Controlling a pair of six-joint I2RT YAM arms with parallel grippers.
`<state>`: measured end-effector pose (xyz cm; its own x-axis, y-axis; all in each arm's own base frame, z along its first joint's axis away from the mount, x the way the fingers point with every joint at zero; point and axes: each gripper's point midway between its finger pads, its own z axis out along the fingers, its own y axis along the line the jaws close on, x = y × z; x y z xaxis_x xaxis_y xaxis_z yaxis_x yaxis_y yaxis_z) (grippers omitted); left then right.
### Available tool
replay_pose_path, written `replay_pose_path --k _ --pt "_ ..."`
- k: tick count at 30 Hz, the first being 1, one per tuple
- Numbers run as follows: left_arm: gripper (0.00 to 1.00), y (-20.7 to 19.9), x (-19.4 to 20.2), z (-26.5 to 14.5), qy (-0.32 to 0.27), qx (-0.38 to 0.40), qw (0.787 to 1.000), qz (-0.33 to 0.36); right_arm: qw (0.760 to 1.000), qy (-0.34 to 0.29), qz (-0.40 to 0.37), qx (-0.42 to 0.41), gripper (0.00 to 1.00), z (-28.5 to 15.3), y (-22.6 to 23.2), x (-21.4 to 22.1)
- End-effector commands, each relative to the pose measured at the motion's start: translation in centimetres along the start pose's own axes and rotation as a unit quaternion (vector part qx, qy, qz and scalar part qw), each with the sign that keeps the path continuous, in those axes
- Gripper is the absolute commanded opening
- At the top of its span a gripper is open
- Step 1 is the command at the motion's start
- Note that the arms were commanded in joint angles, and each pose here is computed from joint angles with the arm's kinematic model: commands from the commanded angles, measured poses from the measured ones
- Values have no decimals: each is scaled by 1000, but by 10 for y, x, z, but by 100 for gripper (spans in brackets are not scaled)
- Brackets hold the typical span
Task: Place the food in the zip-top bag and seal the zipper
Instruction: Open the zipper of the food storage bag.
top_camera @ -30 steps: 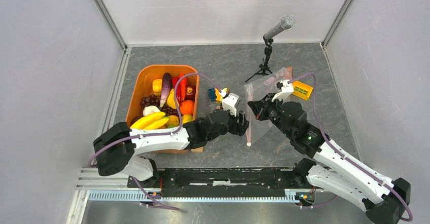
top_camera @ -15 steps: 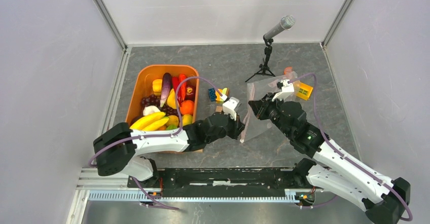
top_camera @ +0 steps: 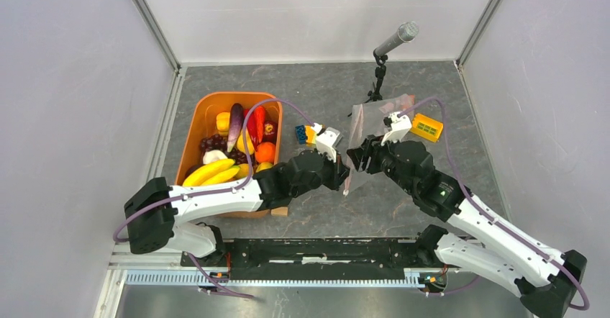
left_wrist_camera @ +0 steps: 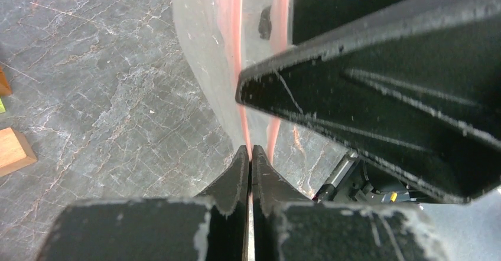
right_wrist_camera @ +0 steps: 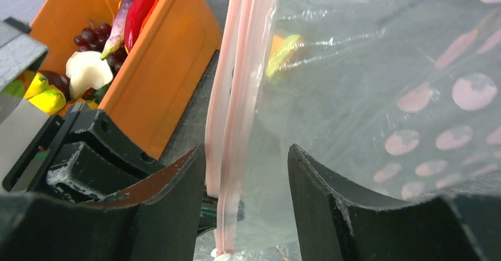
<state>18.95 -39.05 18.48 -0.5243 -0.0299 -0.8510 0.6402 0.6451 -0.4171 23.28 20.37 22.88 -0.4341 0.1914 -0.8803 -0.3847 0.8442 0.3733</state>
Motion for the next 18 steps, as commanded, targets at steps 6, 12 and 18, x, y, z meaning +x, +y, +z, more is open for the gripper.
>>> replay_pose_path --k 6,12,18 --pt "2 -9 -30 -6 -20 -19 999 -30 995 10 -65 72 57 -13 -1 -20" --pt "2 -13 -34 -9 -24 -11 999 -31 993 10 -75 94 50 -10 -3 -17" --pt "2 -11 -36 -13 -27 -13 999 -26 992 5 -76 98 49 -6 3 -20"
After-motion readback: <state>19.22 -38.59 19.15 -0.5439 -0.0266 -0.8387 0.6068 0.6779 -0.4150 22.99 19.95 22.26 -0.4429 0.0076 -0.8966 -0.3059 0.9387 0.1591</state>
